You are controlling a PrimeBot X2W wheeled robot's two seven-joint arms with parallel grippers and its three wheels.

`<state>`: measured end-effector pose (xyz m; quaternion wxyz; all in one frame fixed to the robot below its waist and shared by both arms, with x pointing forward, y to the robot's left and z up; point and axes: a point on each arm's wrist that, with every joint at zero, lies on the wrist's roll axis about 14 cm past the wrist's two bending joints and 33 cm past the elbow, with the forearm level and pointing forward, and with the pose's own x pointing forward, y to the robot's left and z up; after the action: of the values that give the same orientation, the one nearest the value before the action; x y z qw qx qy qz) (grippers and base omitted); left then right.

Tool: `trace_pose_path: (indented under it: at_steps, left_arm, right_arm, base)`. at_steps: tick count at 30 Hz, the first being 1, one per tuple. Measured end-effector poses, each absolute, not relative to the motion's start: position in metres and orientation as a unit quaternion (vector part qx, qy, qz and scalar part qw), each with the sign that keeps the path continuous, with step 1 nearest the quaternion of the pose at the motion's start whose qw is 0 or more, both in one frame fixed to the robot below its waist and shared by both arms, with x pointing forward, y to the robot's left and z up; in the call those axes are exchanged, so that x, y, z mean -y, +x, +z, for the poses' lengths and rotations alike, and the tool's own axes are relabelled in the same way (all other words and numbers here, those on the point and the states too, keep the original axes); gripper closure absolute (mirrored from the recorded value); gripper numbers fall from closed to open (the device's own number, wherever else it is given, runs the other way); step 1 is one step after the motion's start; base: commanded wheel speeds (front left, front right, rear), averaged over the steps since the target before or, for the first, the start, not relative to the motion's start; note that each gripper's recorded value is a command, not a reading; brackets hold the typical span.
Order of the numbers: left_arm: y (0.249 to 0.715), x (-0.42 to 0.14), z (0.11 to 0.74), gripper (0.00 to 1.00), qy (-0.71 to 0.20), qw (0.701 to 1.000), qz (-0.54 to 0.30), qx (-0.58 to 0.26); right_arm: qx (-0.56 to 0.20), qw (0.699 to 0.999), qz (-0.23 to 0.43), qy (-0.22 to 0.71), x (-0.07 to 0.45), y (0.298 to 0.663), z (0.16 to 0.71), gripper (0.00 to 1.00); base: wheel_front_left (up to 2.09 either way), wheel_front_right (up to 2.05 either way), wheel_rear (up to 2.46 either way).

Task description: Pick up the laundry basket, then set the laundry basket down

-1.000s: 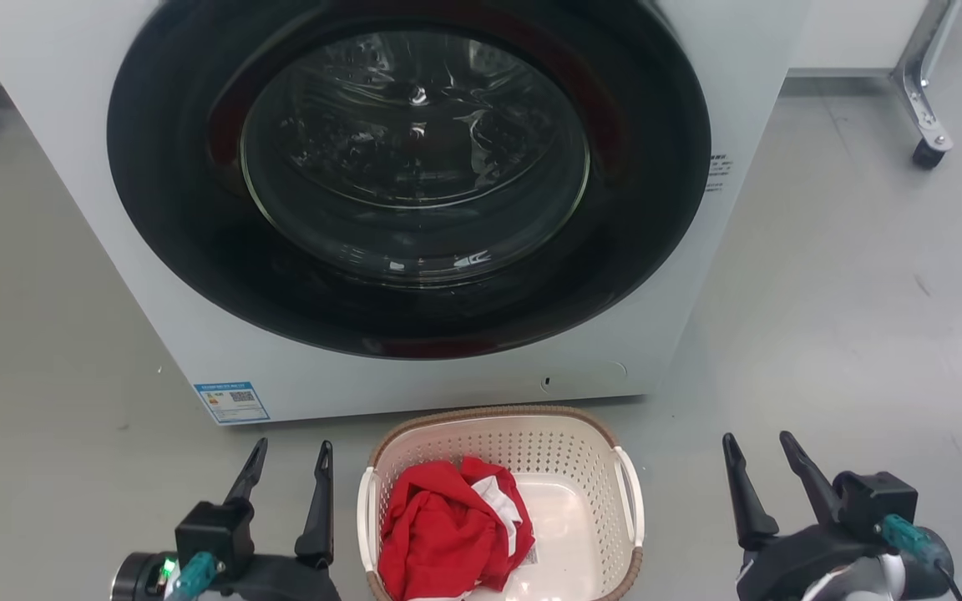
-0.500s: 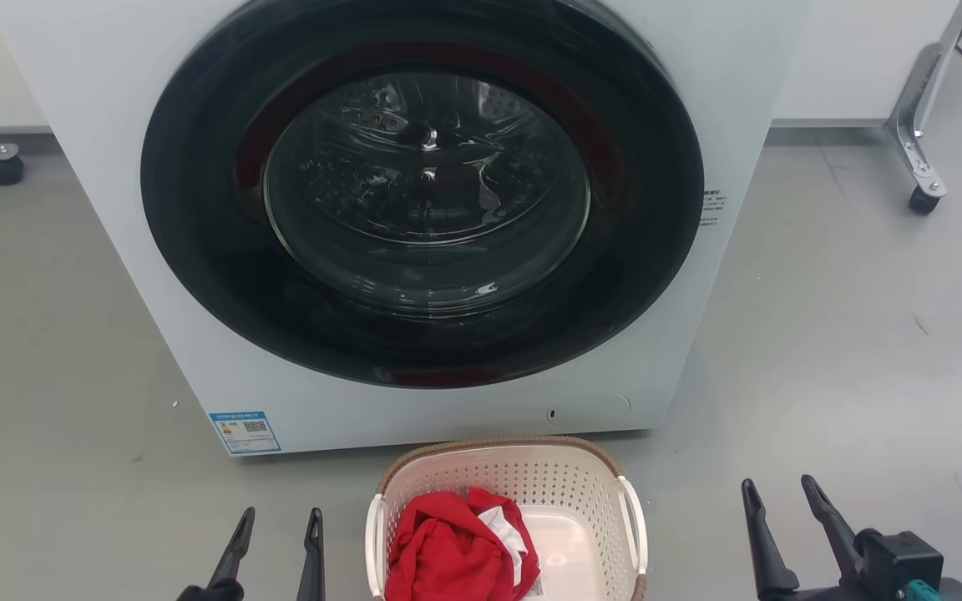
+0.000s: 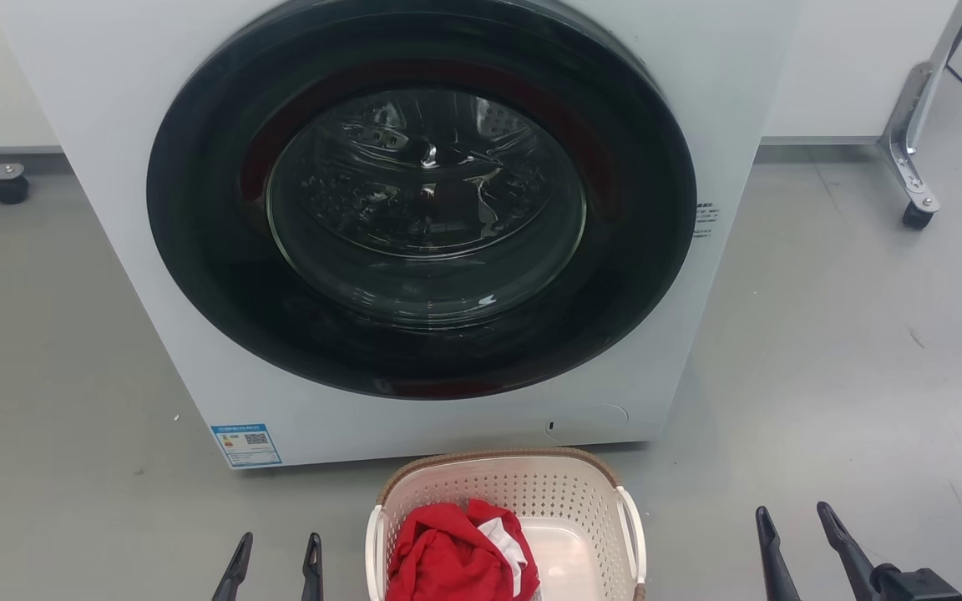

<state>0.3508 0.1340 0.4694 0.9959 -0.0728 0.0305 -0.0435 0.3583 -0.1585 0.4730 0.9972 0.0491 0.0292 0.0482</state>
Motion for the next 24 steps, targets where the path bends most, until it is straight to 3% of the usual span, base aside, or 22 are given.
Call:
trace_pose_path:
  at_steps: [24]
  left_arm:
    - [0.3474, -0.1346, 0.4717, 0.00, -0.073, 0.996, -0.038, -0.038]
  right_arm:
    - [-0.019, 0.998, 0.055, 0.022, 0.1584, 0.3494, 0.4795, 0.00]
  base:
    - [0.00, 0.00, 0.00]
